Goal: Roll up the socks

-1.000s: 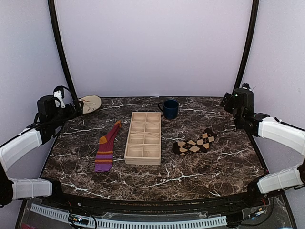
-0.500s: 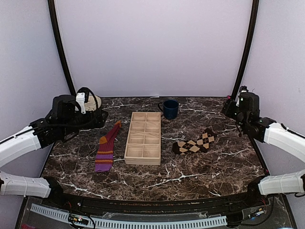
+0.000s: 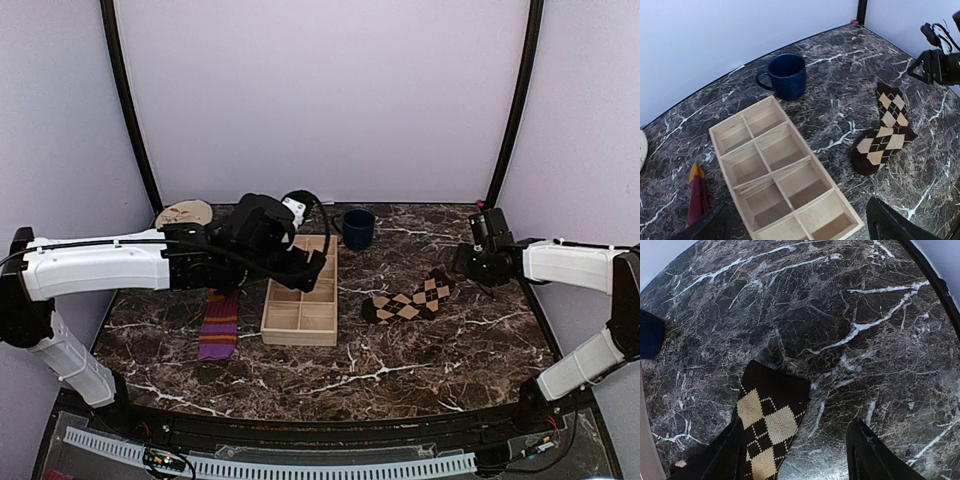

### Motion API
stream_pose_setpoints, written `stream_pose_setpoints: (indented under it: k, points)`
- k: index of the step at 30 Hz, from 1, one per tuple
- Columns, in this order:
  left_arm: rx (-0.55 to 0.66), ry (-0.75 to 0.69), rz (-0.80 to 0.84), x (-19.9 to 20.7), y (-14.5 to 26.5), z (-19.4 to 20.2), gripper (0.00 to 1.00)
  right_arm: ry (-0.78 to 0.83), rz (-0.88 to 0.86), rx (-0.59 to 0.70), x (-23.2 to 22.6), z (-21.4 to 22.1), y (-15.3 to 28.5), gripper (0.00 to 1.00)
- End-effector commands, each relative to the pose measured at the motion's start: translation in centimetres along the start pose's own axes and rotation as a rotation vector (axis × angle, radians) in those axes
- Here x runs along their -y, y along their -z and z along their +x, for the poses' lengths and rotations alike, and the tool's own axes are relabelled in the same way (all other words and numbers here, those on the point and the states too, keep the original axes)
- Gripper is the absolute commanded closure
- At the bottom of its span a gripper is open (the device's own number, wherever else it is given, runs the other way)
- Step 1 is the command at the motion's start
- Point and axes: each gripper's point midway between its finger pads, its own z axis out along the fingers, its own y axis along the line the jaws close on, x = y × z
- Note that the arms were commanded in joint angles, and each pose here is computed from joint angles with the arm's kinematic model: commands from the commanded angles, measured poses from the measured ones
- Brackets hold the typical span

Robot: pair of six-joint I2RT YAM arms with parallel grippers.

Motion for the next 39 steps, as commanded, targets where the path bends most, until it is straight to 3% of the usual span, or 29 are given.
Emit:
stream_pose_setpoints:
  k: [1, 11, 17, 27, 39]
  points:
    - [-0.045, -0.137, 0.05, 3.6, -1.6, -0.4, 0.05, -0.073, -0.03, -0.074, 0.0, 1.3, -1.2, 0.38]
    - [-0.168, -0.214, 0.232, 10.7, -7.5, 1.4, 0.07, -0.101, -0.04, -0.145, -0.9, 2.0, -2.5, 0.39]
    - [-0.205, -0.21, 0.275, 12.8, -9.8, 2.4, 0.08, -0.107, -0.04, -0.158, -1.0, 2.4, -3.4, 0.39]
    - [-0.284, -0.176, 0.195, 13.4, -14.1, 4.6, 0.08, -0.094, -0.016, -0.179, -1.3, 1.8, -5.3, 0.39]
    - [-0.389, -0.028, 0.094, 9.6, -17.2, 6.9, 0.08, -0.075, -0.006, -0.226, -1.0, 2.1, -7.3, 0.4]
